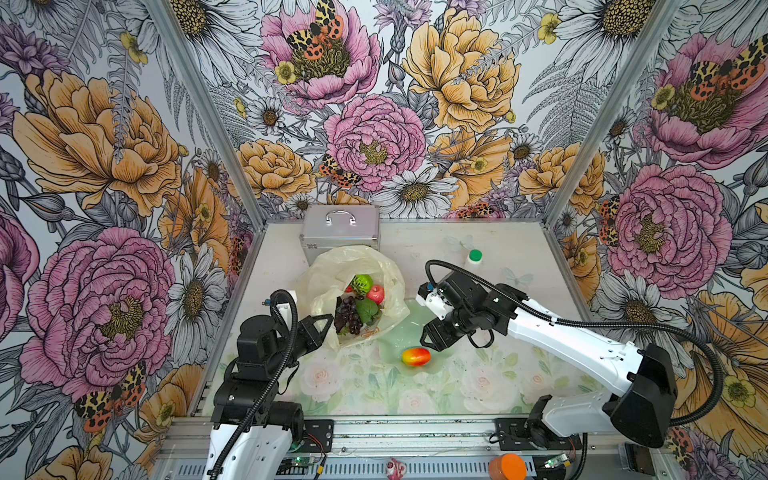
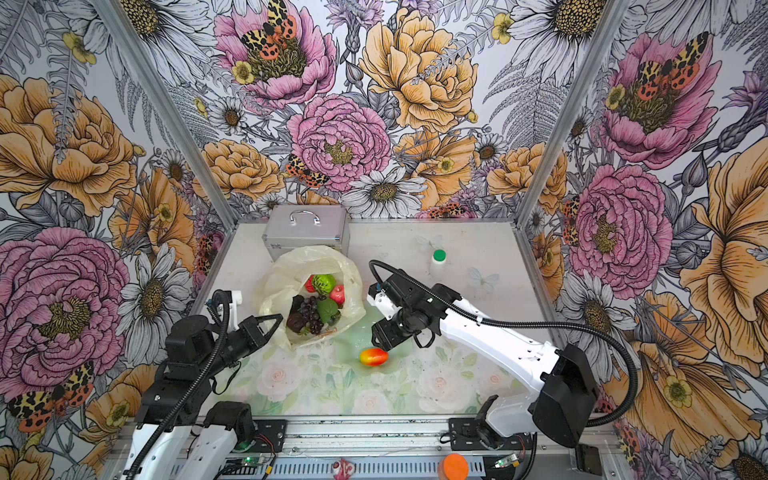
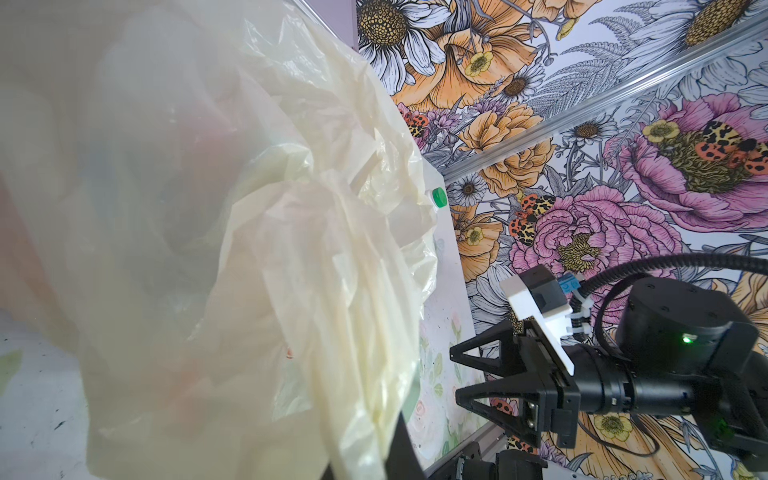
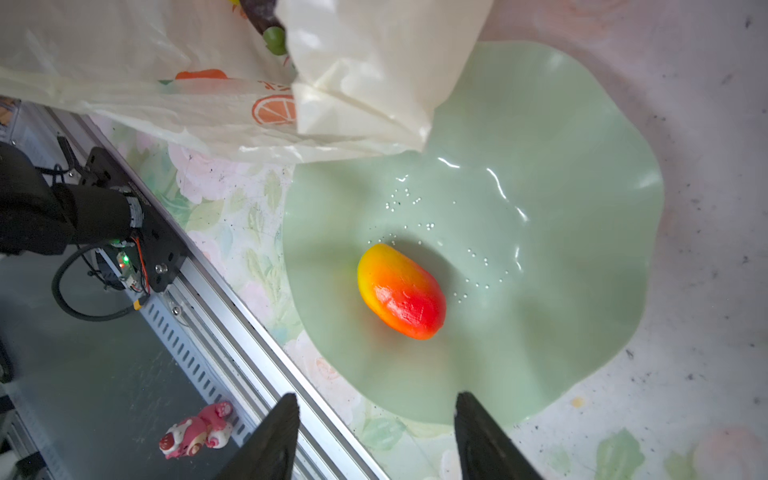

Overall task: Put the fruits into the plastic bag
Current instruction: 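Move the open right gripper down toward the red-yellow mango on the plate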

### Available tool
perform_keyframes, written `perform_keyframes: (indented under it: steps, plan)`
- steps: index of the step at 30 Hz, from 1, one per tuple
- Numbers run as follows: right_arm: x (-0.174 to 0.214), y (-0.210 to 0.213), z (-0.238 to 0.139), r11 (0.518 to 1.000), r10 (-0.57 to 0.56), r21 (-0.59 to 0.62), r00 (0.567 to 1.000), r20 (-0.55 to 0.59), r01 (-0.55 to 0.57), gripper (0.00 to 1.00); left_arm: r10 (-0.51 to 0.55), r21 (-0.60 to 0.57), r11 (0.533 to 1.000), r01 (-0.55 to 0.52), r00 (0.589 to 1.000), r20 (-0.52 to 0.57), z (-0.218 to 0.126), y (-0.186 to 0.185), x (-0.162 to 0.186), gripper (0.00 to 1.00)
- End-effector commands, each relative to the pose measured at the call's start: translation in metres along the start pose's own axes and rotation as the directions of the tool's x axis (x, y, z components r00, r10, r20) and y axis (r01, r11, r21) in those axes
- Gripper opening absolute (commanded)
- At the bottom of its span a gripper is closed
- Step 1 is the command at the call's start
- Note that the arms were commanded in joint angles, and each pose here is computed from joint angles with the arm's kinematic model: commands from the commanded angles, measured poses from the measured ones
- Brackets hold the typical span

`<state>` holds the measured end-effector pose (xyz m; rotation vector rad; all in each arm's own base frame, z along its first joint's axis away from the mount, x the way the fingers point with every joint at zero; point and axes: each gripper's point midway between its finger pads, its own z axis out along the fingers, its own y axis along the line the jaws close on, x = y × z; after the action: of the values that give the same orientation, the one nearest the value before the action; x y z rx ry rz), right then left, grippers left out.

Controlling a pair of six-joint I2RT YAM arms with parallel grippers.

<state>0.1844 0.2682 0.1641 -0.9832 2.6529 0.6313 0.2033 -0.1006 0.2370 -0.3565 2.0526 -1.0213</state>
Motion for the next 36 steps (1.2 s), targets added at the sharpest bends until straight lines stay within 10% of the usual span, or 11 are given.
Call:
perform_keyframes:
  steps: [1,15,36]
  plan:
    - [-0.001,0.007,0.001,0.99,-0.14,0.025,0.989,-0.039,0.141,0.62,0.007,-0.006,1.0,-0.007,1.0,0.004,0.003,0.003,0.0,0.0]
    - [0.008,0.011,0.037,0.854,-0.483,0.09,0.845,-0.229,0.512,0.66,0.007,-0.006,1.0,-0.007,1.0,0.007,0.002,0.003,-0.001,0.0]
    - [0.019,-0.01,0.092,0.824,-0.496,0.063,0.77,-0.401,0.563,0.67,0.003,-0.013,1.0,-0.003,1.0,0.005,0.003,0.005,-0.002,0.0]
